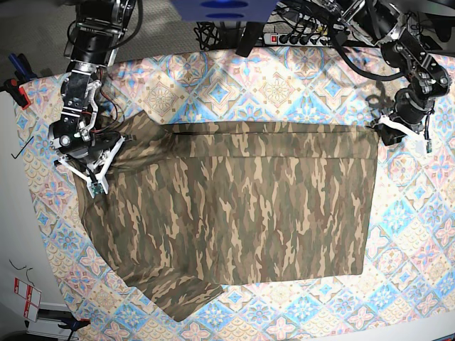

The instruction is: Fold the T-shirt properly

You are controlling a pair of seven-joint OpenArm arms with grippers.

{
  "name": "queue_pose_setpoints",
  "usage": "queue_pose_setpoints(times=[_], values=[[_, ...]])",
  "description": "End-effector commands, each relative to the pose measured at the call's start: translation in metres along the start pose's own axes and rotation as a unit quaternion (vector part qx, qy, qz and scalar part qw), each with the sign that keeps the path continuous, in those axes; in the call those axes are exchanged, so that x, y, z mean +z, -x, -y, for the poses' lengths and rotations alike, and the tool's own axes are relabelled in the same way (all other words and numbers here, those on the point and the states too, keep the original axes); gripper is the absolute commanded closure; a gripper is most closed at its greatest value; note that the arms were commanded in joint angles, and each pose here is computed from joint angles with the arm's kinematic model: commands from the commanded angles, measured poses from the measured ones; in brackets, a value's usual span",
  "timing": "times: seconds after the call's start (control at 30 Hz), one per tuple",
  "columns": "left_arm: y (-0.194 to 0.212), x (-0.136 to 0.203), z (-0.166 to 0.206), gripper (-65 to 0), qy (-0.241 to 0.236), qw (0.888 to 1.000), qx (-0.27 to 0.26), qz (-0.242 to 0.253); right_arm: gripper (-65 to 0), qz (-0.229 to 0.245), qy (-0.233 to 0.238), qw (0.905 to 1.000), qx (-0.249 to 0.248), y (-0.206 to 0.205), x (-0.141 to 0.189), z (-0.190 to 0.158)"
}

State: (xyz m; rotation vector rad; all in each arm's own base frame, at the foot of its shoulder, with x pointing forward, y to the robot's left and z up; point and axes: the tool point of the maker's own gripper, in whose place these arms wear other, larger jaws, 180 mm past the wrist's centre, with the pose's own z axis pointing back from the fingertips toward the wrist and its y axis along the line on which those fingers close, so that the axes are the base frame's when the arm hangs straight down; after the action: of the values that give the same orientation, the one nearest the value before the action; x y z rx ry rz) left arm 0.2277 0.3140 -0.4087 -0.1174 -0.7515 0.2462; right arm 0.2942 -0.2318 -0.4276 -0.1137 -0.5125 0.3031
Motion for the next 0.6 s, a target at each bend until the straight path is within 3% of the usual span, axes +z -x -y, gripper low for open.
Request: queue_pose_setpoints(times=[0.0,0.33,0.57], values=[[-0.007,0.004,-0.003,-8.2,-0.004,1.000,-0.007,0.011,-0.2,0.022,0.010,0.9997,0.004,-0.015,0.005,0.009],[-0.020,0.000,0.000,-8.1,-0.002,1.000,-0.011,0.021,-0.1,0.022,0.010,0.9997,0.004,-0.015,0.005,0.009],[-0.005,0.002,-0.003,-11.8,-0.005,0.999,-0.013,-0.029,-0.2,0.022,0.010,0.9997,0.004,-0.015,0.005,0.009]])
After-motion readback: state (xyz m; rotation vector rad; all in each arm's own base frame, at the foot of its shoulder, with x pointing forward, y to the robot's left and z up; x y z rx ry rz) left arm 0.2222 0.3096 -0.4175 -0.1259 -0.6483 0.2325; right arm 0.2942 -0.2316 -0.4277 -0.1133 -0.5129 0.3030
